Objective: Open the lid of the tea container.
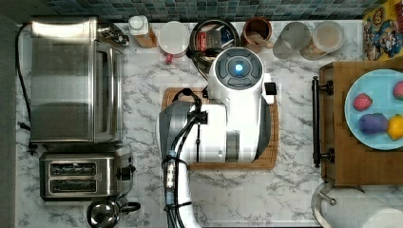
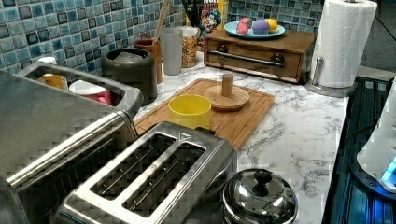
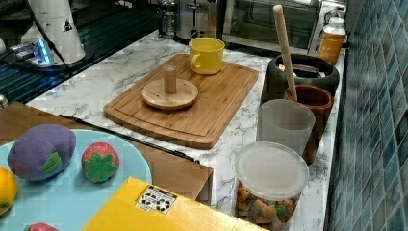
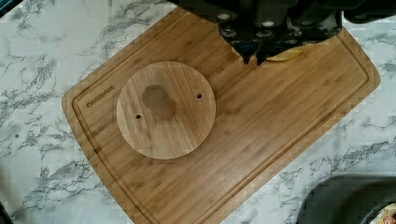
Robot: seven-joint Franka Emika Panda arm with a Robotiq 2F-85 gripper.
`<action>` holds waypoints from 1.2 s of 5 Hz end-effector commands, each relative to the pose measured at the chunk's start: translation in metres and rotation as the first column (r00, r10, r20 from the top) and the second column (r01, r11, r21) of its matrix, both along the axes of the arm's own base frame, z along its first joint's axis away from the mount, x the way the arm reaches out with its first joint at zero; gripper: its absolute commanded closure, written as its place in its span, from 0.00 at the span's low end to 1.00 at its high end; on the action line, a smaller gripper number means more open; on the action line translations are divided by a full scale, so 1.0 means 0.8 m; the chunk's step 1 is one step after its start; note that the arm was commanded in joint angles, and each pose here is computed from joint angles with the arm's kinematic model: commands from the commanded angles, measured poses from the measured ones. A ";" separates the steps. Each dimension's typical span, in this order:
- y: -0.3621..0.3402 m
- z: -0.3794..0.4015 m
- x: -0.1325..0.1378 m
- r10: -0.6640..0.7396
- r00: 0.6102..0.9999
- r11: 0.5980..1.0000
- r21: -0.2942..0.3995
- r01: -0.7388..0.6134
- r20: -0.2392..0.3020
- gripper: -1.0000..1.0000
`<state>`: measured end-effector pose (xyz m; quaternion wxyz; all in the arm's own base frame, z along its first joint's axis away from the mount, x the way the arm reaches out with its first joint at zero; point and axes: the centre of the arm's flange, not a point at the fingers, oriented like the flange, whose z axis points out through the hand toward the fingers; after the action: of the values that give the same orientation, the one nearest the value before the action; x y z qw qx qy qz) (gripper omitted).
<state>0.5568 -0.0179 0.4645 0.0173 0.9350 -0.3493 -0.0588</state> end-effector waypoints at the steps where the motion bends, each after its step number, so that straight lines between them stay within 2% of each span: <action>1: 0.000 -0.001 0.000 0.000 1.000 1.000 0.000 0.000 0.000 1.00; 3: -0.029 -0.030 -0.053 -0.014 1.000 1.000 -0.004 0.014 0.006 1.00; 4: -0.054 -0.054 -0.069 -0.041 0.999 0.999 -0.009 0.040 -0.026 1.00; 5: -0.076 -0.064 -0.081 -0.085 0.996 0.996 -0.001 0.085 -0.019 0.00; 6: -0.092 -0.073 -0.100 -0.117 0.993 0.993 -0.011 0.117 0.013 0.00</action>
<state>0.4935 -0.0633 0.3853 0.0233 0.9179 -0.3863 -0.0877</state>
